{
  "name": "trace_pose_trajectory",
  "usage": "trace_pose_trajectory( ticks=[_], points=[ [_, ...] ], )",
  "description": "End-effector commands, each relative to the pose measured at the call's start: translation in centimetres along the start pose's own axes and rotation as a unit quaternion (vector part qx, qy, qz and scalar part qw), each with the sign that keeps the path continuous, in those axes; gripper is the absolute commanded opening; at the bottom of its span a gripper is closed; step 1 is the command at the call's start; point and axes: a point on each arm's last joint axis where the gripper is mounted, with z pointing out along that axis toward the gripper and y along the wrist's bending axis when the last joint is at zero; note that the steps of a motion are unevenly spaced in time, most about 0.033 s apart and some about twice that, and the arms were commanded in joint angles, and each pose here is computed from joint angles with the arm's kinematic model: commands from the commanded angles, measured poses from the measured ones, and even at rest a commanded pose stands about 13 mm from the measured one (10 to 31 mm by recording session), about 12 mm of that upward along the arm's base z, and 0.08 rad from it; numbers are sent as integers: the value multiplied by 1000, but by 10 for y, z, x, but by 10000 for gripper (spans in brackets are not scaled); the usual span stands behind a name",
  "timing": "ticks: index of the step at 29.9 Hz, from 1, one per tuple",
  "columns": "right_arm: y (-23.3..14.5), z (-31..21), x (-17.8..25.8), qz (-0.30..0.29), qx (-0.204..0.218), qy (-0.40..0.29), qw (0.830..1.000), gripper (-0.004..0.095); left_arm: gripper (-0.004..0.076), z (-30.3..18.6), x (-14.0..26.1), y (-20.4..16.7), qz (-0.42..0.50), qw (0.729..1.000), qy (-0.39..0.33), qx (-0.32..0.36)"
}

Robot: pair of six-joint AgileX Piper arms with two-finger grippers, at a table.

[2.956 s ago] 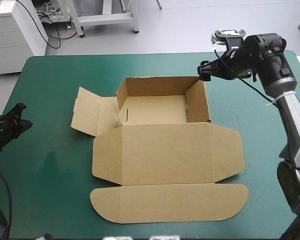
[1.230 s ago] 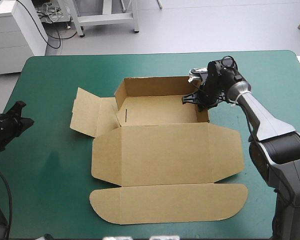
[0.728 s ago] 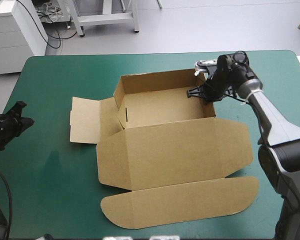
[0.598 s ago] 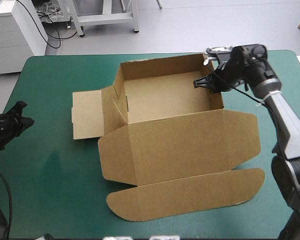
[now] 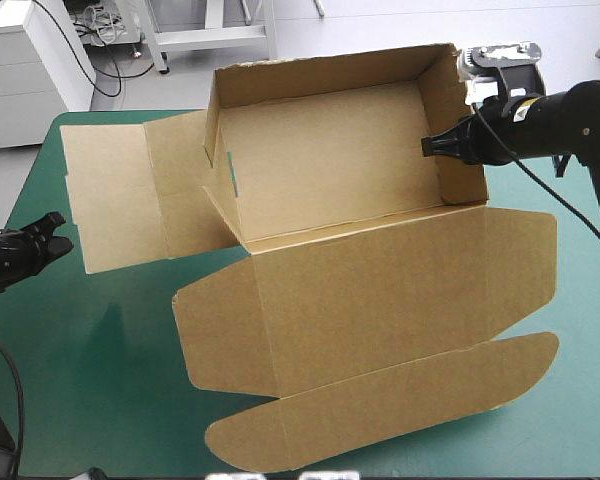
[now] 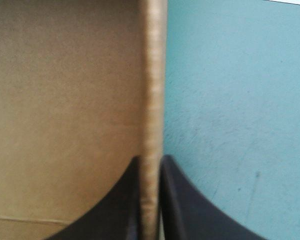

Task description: Fold the box

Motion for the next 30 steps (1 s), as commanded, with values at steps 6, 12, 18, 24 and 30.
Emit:
trace_pose_trajectory(
  ticks=[6,12,18,24,30],
  points=[
    [5,-27,-9,-21,0,-66,998,-2,143,-14,-10,-18,71,995,-52,40],
    [6,-27,-10,-17,-10,-73,997,-2,583,-13,-8,-20,74,995,-42,46],
    [11,-27,-13,-6,-35,-91,995,-2,670,-7,-2,-34,73,994,-20,82],
    [14,-18,-20,6,-65,-110,992,-2,670,-3,4,-54,88,985,-5,147],
    [15,9,-23,20,-110,-87,990,-2,670,-3,8,-77,112,966,-9,232]
  ],
)
